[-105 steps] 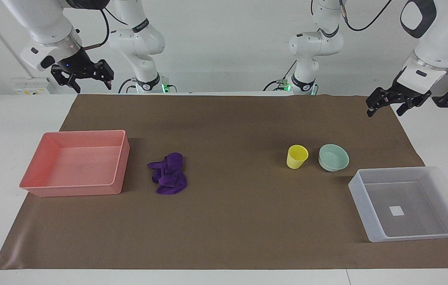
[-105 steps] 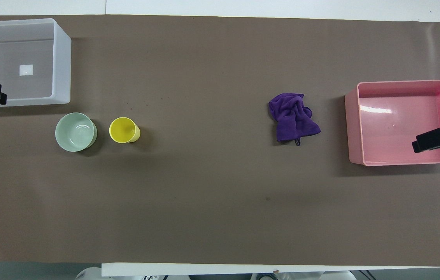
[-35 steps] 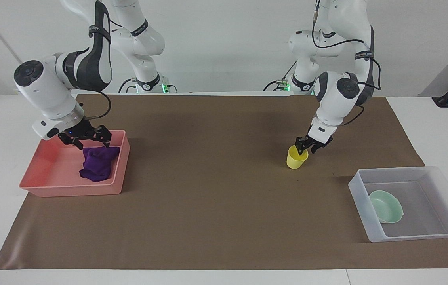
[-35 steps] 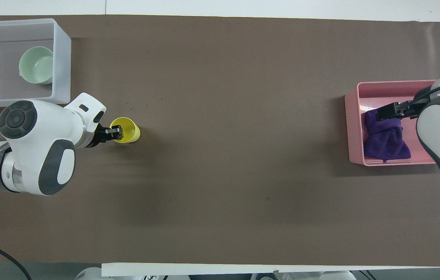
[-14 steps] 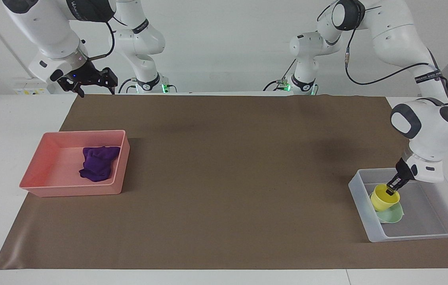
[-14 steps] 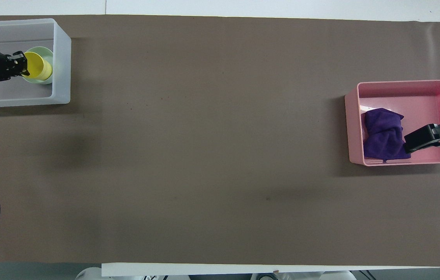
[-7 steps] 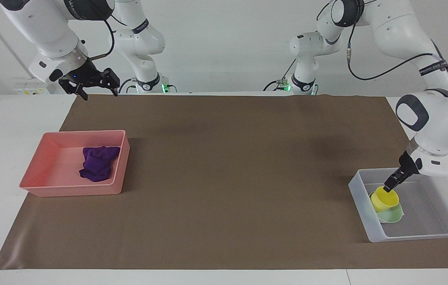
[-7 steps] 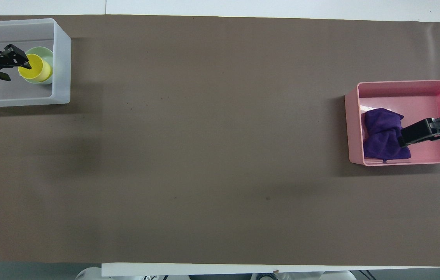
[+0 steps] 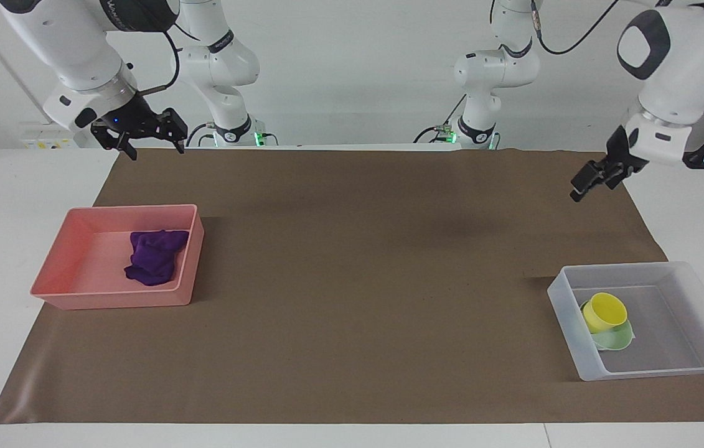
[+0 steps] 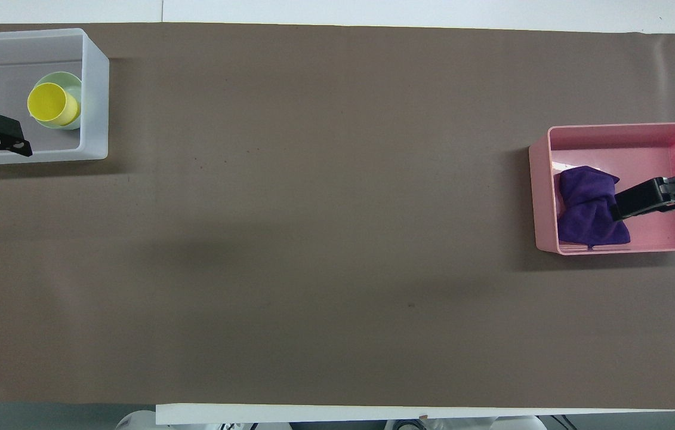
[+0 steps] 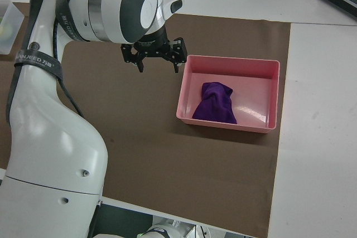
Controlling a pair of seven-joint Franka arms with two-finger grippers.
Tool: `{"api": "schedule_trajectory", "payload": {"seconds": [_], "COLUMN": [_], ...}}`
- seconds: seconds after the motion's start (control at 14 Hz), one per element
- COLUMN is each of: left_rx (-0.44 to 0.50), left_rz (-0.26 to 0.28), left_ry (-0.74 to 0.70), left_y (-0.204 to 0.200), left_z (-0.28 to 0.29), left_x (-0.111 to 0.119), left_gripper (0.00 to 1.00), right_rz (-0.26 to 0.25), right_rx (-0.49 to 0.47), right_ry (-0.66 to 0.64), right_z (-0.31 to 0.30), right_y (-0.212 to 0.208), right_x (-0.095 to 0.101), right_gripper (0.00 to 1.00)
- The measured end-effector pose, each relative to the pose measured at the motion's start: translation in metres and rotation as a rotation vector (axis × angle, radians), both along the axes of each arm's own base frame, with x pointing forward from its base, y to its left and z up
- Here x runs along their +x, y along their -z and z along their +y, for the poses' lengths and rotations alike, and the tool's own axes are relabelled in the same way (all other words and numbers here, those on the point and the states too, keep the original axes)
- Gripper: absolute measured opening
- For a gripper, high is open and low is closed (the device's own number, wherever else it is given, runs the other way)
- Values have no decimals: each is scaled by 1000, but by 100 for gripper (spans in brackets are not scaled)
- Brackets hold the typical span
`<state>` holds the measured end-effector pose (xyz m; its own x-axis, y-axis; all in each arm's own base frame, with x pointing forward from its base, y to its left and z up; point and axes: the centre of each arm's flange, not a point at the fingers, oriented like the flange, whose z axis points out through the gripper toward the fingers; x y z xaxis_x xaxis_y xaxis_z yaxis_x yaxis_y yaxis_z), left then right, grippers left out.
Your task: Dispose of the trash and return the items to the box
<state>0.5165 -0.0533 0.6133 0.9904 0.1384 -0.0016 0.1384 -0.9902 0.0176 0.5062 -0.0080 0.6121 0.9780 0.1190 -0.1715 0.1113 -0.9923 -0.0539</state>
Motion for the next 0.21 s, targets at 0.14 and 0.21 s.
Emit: {"api": "schedule_trajectory", "payload": {"seconds": [0.14,0.21], "left_rx": [1,1], "left_rz": [-20,-25], "left_ry": [103,146], "left_y": [-23,-32], "left_z": [-2,2], "left_x": [-25,-31], "left_gripper": [100,100], "right_rz": [0,0], "right_rx": [0,0], "right_ry": [1,1], "right_z": [-1,-1], "right_y": [0,0], "right_x": [0,0], "right_gripper": [99,100]}}
